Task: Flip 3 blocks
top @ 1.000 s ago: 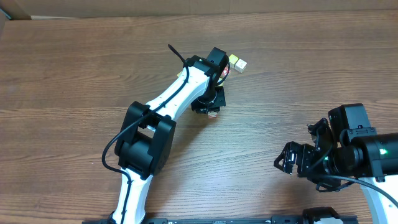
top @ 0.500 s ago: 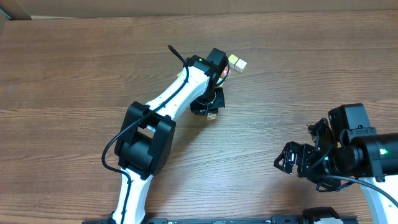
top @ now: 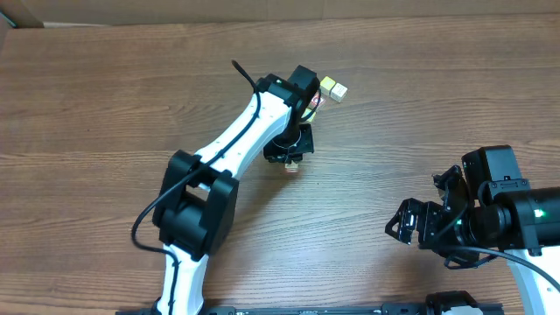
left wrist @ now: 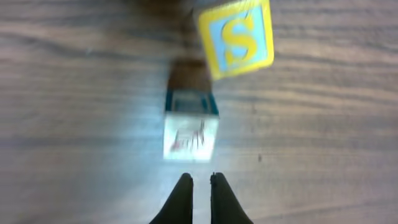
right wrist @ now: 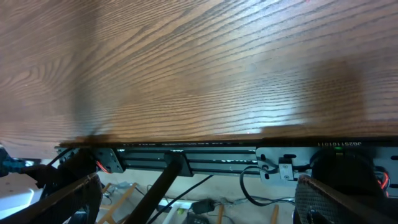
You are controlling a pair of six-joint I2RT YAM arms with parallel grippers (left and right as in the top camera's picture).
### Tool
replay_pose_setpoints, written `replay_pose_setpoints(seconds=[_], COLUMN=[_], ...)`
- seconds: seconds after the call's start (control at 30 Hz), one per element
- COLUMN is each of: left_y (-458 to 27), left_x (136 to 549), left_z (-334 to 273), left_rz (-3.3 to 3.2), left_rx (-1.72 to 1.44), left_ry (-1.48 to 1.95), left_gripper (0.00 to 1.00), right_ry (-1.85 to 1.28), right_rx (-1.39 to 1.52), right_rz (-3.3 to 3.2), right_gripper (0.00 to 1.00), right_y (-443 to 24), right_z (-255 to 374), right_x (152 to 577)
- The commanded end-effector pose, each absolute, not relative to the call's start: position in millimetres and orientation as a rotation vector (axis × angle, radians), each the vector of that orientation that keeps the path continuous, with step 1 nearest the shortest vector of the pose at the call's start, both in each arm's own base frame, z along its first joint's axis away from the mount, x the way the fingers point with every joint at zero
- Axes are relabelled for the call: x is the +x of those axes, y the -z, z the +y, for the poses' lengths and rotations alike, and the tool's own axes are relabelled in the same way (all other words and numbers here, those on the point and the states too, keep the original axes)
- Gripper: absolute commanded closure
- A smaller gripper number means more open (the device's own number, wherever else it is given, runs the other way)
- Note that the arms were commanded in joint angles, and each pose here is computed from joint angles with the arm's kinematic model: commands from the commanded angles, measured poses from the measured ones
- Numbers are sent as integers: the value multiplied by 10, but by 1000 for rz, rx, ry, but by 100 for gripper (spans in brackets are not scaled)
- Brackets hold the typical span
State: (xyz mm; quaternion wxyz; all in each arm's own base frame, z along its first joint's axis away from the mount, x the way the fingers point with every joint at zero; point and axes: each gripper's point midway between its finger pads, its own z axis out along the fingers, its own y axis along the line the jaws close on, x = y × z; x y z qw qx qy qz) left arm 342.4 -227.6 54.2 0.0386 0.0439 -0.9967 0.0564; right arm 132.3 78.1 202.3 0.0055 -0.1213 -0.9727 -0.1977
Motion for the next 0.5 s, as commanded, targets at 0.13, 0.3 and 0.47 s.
replay_pose_setpoints(seconds=[0.13,0.3,0.47], left_y=[-1015,-904,-656], left_x=[3282,3310,3379], left_z=[-2198,-2284,-2276], left_rz=[-3182,-3182,-3155], left_rx=[-75,-222,-257], left_ry=[-31,-26,9], left_gripper=[84,45,44], right_ry=[663,670,671], right_rx=[-351,-348,-350], right_rz=[-3087,-3097,-3088], right_gripper=[0,0,0], right_y=[-2109,-2113,-2112], right_z=[813,817,820], right_x=[1382,1409,1389])
